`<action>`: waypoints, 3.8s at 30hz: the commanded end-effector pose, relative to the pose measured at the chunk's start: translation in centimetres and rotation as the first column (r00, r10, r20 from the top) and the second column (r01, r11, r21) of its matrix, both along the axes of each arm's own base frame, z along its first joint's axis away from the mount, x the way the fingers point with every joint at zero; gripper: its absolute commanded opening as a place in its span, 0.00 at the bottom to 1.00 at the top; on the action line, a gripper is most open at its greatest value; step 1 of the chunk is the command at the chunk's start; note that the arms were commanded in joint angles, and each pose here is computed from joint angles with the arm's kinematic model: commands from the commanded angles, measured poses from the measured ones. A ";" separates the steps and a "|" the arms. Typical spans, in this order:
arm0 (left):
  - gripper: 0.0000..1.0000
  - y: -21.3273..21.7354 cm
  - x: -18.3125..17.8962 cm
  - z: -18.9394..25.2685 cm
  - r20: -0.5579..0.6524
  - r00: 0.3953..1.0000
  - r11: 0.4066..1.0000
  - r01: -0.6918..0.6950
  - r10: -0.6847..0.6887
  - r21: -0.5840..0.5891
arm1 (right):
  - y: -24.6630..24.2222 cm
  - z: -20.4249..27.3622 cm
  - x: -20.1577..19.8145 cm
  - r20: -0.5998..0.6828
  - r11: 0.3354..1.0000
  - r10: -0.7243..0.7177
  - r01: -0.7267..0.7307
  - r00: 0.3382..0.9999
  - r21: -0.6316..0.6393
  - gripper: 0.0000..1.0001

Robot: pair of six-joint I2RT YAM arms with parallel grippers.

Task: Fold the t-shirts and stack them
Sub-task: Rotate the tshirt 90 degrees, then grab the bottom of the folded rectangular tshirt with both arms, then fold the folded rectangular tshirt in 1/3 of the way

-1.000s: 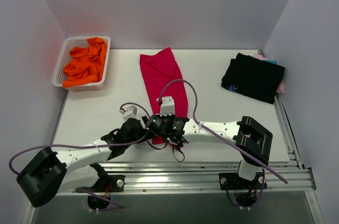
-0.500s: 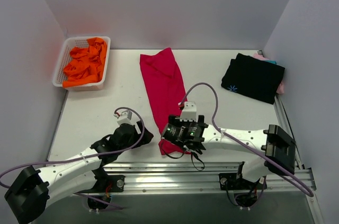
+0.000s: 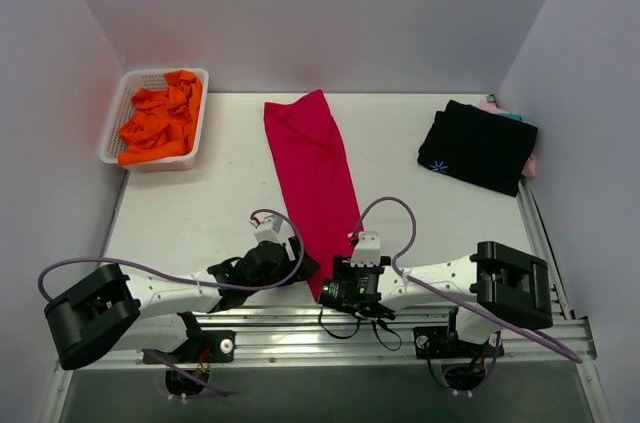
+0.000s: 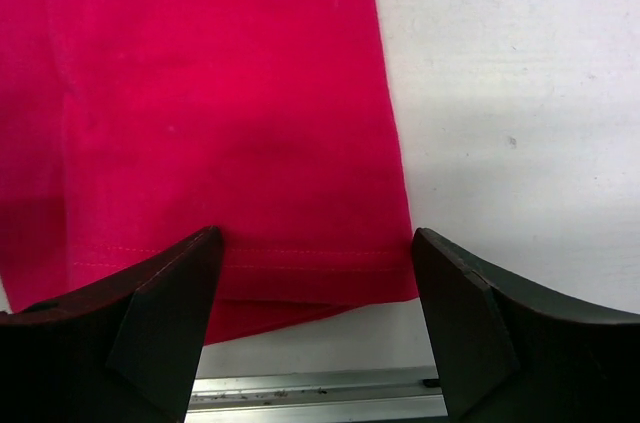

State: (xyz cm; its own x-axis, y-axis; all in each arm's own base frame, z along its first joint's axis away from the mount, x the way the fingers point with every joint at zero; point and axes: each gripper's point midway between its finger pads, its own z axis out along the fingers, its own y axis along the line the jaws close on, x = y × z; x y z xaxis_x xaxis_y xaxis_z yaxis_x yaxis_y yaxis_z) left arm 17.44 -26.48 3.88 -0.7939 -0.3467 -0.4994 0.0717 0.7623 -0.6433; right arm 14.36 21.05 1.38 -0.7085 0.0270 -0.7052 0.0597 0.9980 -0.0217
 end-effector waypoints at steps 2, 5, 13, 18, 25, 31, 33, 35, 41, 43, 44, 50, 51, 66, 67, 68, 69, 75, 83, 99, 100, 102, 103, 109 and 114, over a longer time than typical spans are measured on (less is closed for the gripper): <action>0.79 -1.7 -2.0 -1.2 -0.055 0.997 0.998 0.054 -0.053 0.028 | -1.5 -0.1 0.3 0.041 0.997 -0.069 0.068 0.997 0.020 0.72; 0.78 -2.7 -3.0 -1.0 -0.061 0.995 0.995 0.088 -0.085 0.050 | -1.9 0.2 0.3 0.051 0.996 -0.079 0.078 0.996 0.035 0.68; 0.44 -3.4 -4.9 -3.1 -0.101 0.988 0.989 0.129 -0.121 0.076 | -2.0 0.7 0.5 0.071 0.994 -0.080 0.074 0.994 0.075 0.49; 0.19 -3.0 -5.7 -5.6 -0.123 0.985 0.983 0.133 -0.118 0.129 | -1.8 0.7 0.6 0.076 0.995 -0.069 0.063 0.995 0.073 0.14; 0.02 -2.0 -6.9 -7.5 -0.169 0.979 0.976 0.143 -0.115 0.165 | -1.4 0.9 0.0 0.059 0.996 -0.049 0.045 0.997 0.075 0.00; 0.02 1.5 -9.3 -5.3 -0.177 0.982 0.968 0.108 -0.068 0.228 | -0.4 1.1 -3.0 0.053 0.998 -0.024 0.020 0.998 0.065 0.00; 0.02 3.6 -10.4 -5.1 -0.187 0.981 0.954 0.101 -0.048 0.282 | 0.3 1.4 -3.9 0.054 0.998 -0.035 0.032 0.998 0.055 0.00; 0.02 3.9 -10.8 -2.6 -0.168 0.985 0.970 0.087 -0.049 0.226 | 0.4 1.8 -5.1 0.062 1.000 -0.008 0.007 0.998 0.016 0.00; 0.02 6.8 -10.5 0.4 -0.103 0.994 0.981 0.039 -0.020 0.189 | 3.0 4.3 -5.4 0.126 0.999 0.014 -0.020 0.992 0.046 0.00; 0.02 7.0 -9.7 2.0 -0.069 0.998 0.981 0.008 0.006 0.195 | 3.6 5.6 -4.7 0.160 0.997 0.015 -0.028 0.987 0.077 0.00; 0.02 7.7 -9.0 2.4 -0.032 0.999 0.973 -0.023 0.031 0.229 | 3.8 6.4 -4.4 0.171 0.995 0.024 -0.040 0.985 0.091 0.00; 0.02 6.7 -6.6 7.5 0.093 0.993 0.974 -0.097 0.079 0.205 | 3.8 10.8 -0.6 0.249 0.988 -0.020 -0.019 0.968 0.152 0.00; 0.02 6.7 -6.2 7.9 0.114 0.990 0.972 -0.102 0.080 0.210 | 3.5 11.3 0.0 0.258 0.992 -0.001 -0.032 0.966 0.124 0.00; 0.02 5.8 7.6 9.0 0.240 0.951 0.941 -0.249 0.192 0.232 | 2.0 12.4 11.3 0.249 0.987 -0.107 0.073 0.963 0.142 0.00; 0.02 5.7 8.1 8.4 0.229 0.954 0.937 -0.247 0.191 0.246 | 2.4 12.4 11.7 0.249 0.986 -0.107 0.070 0.963 0.150 0.00; 0.02 5.0 8.7 8.5 0.229 0.957 0.948 -0.229 0.178 0.221 | 2.6 12.0 12.2 0.243 0.987 -0.105 0.072 0.964 0.142 0.00; 0.02 5.0 9.2 8.4 0.231 0.956 0.946 -0.233 0.180 0.226 | 2.2 11.9 13.0 0.241 0.988 -0.114 0.084 0.964 0.133 0.00; 0.04 5.6 14.6 6.1 0.193 0.951 0.935 -0.282 0.242 0.214 | 3.6 9.0 17.2 0.186 0.989 -0.110 0.089 0.976 0.121 0.00; 0.94 7.7 25.6 5.8 0.155 0.931 0.929 -0.350 0.331 0.122 | 1.5 12.2 26.3 0.251 0.963 -0.270 0.266 0.929 0.050 1.00; 0.94 5.9 9.6 5.6 0.117 0.957 0.941 -0.283 0.265 0.187 | -0.8 9.7 13.9 0.227 0.973 -0.141 0.092 0.964 0.214 0.99; 0.94 6.5 8.3 3.9 0.098 0.961 0.939 -0.274 0.258 0.208 | -0.3 10.2 13.3 0.243 0.962 -0.136 0.069 0.961 0.264 0.99; 0.94 6.6 7.1 3.5 0.094 0.962 0.944 -0.269 0.255 0.193 | -0.8 8.0 11.7 0.213 0.957 -0.114 0.050 0.970 0.287 0.99; 0.94 7.0 6.6 3.1 0.088 0.964 0.943 -0.265 0.252 0.201 | -0.8 8.0 11.2 0.211 0.946 -0.114 0.042 0.971 0.322 0.99; 0.94 8.6 5.4 1.3 0.081 0.959 0.932 -0.282 0.270 0.227 | -0.5 5.1 10.0 0.176 0.940 -0.092 0.027 0.980 0.341 0.98; 0.94 8.2 5.5 -0.6 0.054 0.961 0.929 -0.277 0.273 0.244 | 1.6 1.8 10.1 0.122 0.947 -0.043 0.002 0.992 0.322 0.98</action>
